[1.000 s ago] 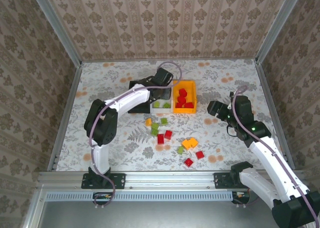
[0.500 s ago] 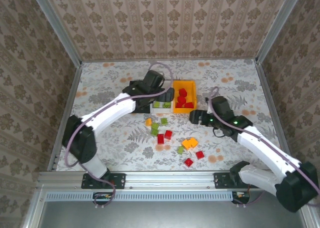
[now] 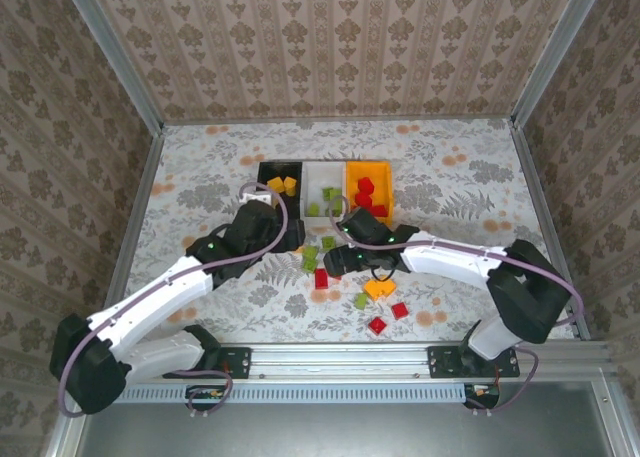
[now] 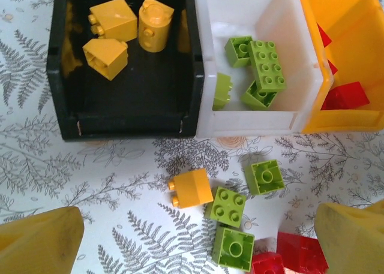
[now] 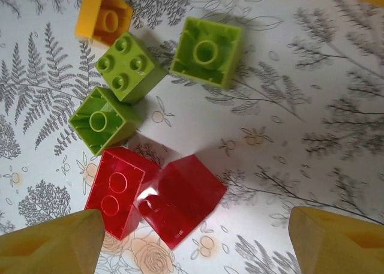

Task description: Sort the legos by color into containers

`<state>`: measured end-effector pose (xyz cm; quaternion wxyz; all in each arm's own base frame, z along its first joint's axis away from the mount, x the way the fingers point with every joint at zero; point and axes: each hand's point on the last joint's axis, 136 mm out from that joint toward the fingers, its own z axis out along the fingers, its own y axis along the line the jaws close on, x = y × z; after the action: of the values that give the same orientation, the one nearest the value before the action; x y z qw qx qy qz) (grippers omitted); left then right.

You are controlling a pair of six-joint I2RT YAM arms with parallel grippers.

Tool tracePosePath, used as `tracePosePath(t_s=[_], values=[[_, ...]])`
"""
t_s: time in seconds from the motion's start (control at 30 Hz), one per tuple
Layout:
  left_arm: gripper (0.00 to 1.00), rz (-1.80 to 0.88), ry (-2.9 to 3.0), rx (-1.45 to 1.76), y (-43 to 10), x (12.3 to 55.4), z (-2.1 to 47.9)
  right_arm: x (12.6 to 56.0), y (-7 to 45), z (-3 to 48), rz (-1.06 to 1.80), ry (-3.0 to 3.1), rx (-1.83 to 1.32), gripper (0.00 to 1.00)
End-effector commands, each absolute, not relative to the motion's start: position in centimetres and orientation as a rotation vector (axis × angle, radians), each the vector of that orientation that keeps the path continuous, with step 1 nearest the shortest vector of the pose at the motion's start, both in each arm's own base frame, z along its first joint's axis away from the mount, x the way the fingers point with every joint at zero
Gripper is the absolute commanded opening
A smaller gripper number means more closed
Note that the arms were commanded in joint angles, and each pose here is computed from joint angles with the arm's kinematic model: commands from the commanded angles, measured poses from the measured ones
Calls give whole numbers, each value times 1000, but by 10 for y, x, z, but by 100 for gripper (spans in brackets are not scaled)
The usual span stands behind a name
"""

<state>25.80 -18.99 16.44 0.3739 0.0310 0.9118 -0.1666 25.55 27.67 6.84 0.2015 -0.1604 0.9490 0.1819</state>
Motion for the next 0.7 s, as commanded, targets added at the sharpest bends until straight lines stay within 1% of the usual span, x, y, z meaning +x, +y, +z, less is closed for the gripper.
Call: tracePosePath(t_s=[0.0, 0.1, 0.23, 0.43, 0.67], values=[[100, -437, 2333, 1, -180, 253, 159, 266, 289, 67, 455, 2630, -456, 81], [100, -417, 2352, -9, -174, 249, 151, 268, 291, 57, 391, 2649, -464, 80], [100, -415, 2357, -17, -171, 247, 148, 266, 291, 47, 348, 2678, -468, 73], [100, -408, 2351, -31, -164, 245, 148, 261, 285, 41, 312, 2700, -469, 51], [100, -417, 2347, -33, -165, 246, 148, 258, 273, 46, 290, 2682, -442, 37]])
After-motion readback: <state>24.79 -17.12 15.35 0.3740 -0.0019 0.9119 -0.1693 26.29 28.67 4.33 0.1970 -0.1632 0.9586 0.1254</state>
